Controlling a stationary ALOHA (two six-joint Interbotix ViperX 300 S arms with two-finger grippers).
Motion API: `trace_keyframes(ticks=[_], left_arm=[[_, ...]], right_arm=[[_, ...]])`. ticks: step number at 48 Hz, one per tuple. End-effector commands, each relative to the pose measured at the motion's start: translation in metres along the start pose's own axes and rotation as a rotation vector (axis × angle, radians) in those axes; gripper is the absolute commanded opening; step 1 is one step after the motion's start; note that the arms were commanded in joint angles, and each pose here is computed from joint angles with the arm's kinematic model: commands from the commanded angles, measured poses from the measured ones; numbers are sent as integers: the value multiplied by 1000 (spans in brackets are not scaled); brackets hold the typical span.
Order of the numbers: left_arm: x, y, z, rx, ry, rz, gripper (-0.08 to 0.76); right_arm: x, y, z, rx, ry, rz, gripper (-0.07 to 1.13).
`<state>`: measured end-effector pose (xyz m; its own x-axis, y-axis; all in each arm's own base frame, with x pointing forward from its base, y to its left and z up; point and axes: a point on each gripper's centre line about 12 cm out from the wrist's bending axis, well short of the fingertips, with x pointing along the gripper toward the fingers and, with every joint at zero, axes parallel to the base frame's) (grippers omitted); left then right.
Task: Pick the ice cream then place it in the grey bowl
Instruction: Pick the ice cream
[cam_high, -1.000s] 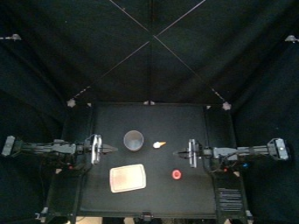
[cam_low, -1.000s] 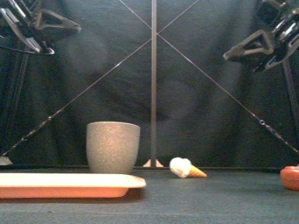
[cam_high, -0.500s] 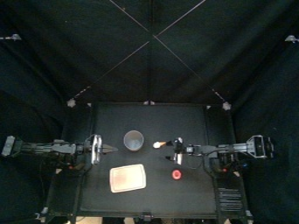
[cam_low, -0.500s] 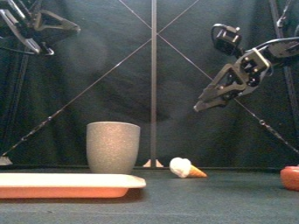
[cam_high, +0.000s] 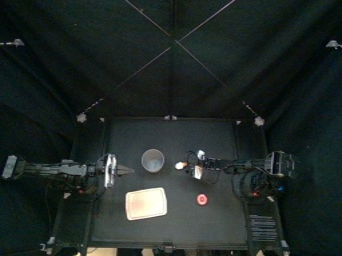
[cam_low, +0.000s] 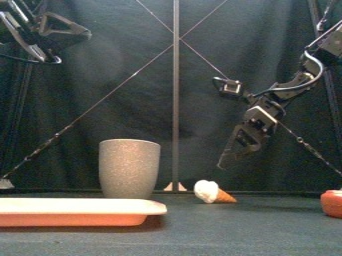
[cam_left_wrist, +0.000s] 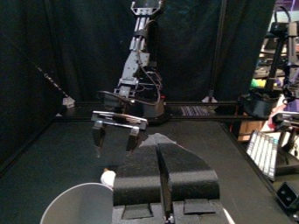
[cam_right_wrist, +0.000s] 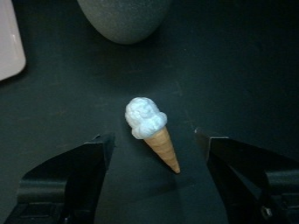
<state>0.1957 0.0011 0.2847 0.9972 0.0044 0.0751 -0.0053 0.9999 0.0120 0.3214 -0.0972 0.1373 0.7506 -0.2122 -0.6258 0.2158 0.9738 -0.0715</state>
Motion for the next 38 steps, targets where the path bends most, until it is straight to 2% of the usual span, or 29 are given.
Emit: trace_keyframes(ticks=[1, 31, 38], left_arm=[[2, 0, 6, 3, -20, 1, -31], [1, 1, 5, 3, -17, 3, -31], [1, 1, 5, 3, -17, 3, -31]], right_arm=[[7, -3, 10, 0, -13, -6, 1044], [54, -1, 0, 14, 122, 3, 1023], [56, -2, 0, 14, 148, 1, 907]])
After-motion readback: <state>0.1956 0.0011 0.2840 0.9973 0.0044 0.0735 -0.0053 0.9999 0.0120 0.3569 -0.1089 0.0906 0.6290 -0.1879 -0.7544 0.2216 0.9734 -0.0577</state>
